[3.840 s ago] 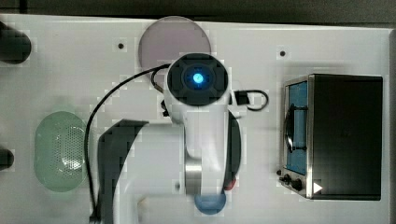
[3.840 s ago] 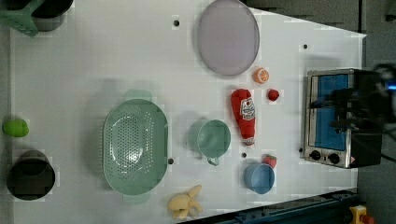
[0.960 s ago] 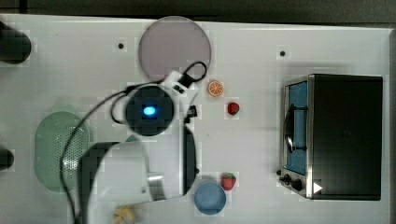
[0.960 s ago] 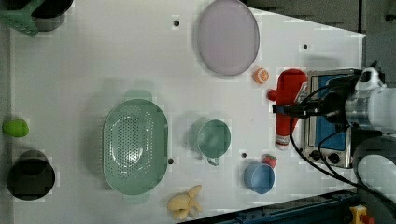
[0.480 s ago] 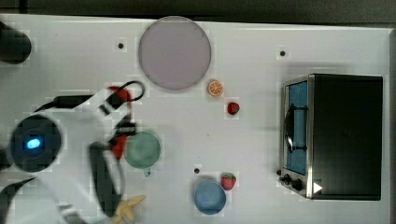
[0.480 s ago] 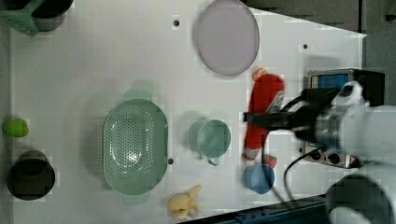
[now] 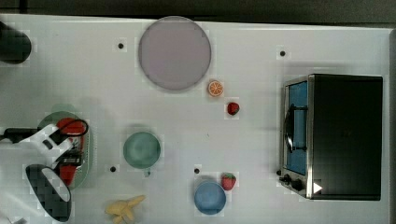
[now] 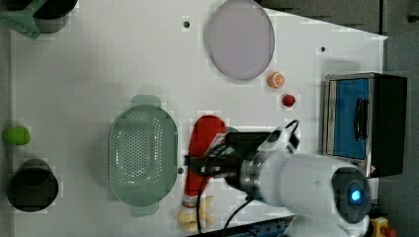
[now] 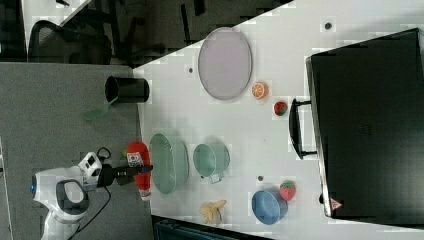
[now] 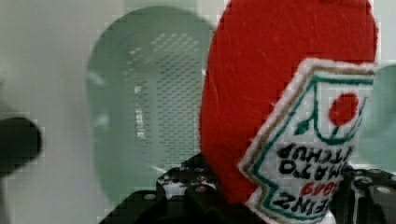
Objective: Pick Ketchup from the table and place it in strainer.
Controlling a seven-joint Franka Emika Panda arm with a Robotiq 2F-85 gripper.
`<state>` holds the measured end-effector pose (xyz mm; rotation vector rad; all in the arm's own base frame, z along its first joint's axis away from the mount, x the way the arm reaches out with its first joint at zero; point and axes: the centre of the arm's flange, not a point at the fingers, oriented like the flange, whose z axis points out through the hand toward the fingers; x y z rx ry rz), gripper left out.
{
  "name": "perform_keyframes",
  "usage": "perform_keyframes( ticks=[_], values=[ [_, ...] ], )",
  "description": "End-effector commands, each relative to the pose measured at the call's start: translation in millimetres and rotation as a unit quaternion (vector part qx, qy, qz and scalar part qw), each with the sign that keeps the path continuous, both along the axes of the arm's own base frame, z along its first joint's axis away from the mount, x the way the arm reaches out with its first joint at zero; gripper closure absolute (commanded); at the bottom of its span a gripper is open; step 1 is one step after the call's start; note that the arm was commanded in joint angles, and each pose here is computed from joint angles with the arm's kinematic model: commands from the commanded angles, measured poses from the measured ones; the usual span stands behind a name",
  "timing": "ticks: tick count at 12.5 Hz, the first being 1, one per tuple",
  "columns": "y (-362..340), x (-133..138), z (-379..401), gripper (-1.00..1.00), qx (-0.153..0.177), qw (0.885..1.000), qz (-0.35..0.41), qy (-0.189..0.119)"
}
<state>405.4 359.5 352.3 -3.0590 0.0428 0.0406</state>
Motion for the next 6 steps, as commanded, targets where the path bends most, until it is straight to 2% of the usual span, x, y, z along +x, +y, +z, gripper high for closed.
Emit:
perform_keyframes(
  ticks=[1, 2, 5, 6],
  values=[
    [13, 15, -11, -0.25, 0.051, 0.993, -0.105, -0.001],
    [18, 15, -24, -0.33, 0.06, 0.992, -0.109, 0.009],
    [29, 15, -60, -0.97, 0.085, 0.991, -0.104, 0.024],
    [32, 17, -61, -1.0, 0.093, 0.99, -0.1, 0.017]
  ],
)
